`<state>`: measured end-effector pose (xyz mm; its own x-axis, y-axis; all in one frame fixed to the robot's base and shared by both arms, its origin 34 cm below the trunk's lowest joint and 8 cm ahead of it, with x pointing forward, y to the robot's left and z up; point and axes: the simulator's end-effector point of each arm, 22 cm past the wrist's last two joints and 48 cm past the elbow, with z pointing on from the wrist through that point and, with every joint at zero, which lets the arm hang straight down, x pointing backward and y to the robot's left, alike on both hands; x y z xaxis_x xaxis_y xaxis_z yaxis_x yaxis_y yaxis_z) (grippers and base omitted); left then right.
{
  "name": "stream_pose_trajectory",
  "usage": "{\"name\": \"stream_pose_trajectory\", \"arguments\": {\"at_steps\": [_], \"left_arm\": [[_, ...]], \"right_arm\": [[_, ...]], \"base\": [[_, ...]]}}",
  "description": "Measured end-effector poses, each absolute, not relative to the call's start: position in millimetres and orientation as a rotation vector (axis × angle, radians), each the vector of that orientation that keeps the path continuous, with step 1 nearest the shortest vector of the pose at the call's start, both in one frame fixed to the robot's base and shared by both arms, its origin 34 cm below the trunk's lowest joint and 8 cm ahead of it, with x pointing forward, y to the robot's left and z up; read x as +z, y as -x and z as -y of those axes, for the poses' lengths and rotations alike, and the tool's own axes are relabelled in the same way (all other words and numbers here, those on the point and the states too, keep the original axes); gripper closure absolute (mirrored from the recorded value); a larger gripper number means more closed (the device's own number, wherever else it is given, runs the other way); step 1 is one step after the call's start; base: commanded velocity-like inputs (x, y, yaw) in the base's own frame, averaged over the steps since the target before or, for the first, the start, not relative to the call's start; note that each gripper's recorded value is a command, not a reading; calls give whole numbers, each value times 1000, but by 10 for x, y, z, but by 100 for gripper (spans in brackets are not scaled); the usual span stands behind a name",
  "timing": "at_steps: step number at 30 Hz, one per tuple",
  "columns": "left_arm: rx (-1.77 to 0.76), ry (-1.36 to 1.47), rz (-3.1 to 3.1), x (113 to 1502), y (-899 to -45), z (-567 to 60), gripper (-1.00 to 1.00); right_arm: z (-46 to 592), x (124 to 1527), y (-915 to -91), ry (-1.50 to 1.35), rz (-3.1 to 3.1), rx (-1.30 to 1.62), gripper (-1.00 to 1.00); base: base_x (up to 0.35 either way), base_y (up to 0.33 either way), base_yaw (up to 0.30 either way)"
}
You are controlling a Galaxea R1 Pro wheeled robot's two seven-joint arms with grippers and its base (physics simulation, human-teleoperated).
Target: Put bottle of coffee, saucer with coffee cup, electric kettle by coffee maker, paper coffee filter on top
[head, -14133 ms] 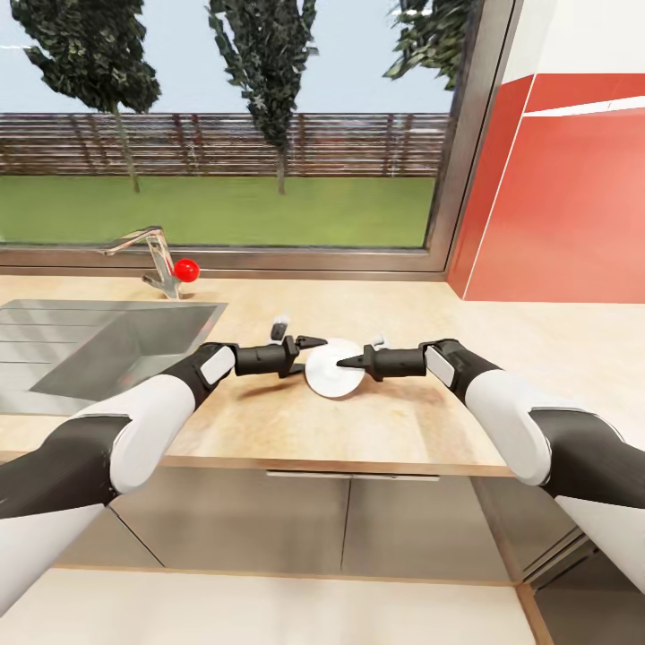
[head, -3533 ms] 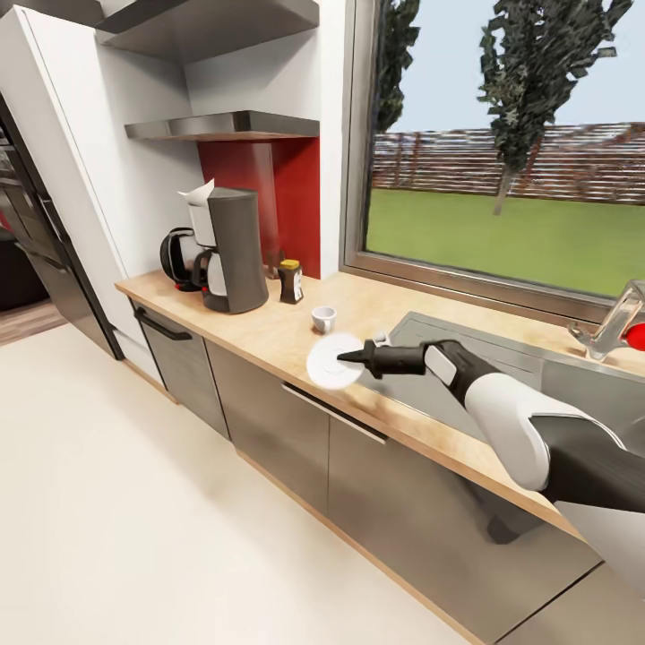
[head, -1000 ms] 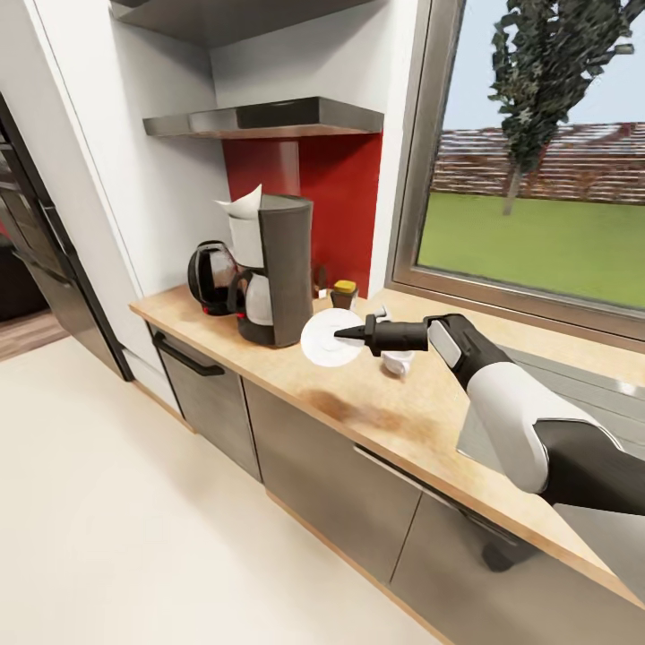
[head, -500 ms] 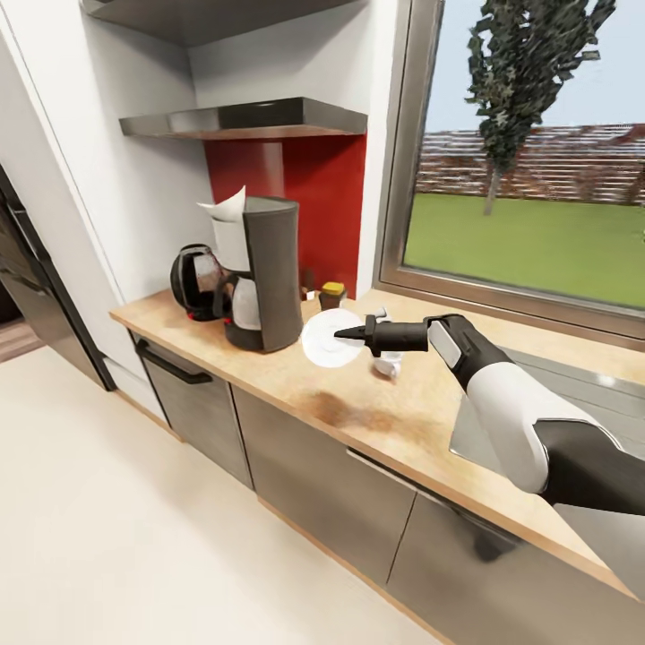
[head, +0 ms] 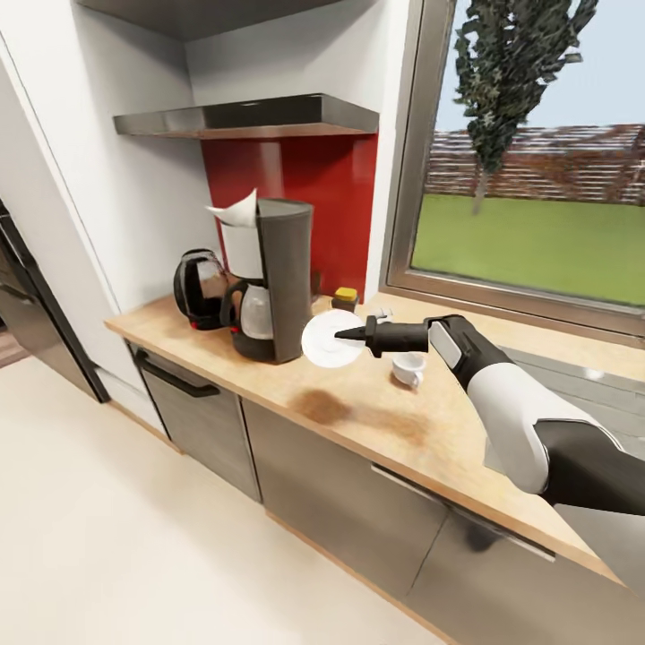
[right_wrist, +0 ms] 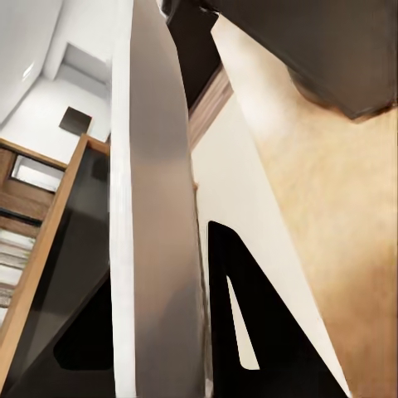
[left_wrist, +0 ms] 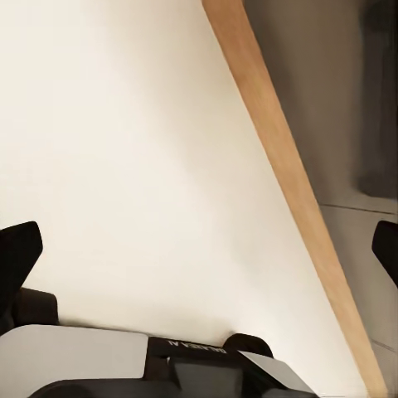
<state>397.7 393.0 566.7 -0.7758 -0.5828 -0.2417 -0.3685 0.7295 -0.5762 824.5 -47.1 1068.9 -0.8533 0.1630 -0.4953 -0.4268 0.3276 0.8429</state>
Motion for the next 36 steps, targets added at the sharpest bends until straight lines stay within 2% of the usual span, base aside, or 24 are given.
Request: {"name": "stream_pose_trajectory", "arguments": {"at_steps": [14,25,30,36], "left_arm": [[-717,730,-2523,5667,-3977,-3931,-100],[-718,730,-2522,5669,-3977,-3931,-100],[-717,730,-2523,5667,-3977,-3930,-100],[-717,730,-2523,5668,-3977,-3931,-100]], "right_arm": [[475,10670,-8242,227,-2102,1556,100],[485,10637,-8233,222,-2106,1556,100],[489,10631,-8235,221,-2107,1556,100],[494,10619,-8236,218,-2110,1556,100]], "base": [[30,89,-217],[150,178,-95],[27,56,-243],[-32,198,-58]]}}
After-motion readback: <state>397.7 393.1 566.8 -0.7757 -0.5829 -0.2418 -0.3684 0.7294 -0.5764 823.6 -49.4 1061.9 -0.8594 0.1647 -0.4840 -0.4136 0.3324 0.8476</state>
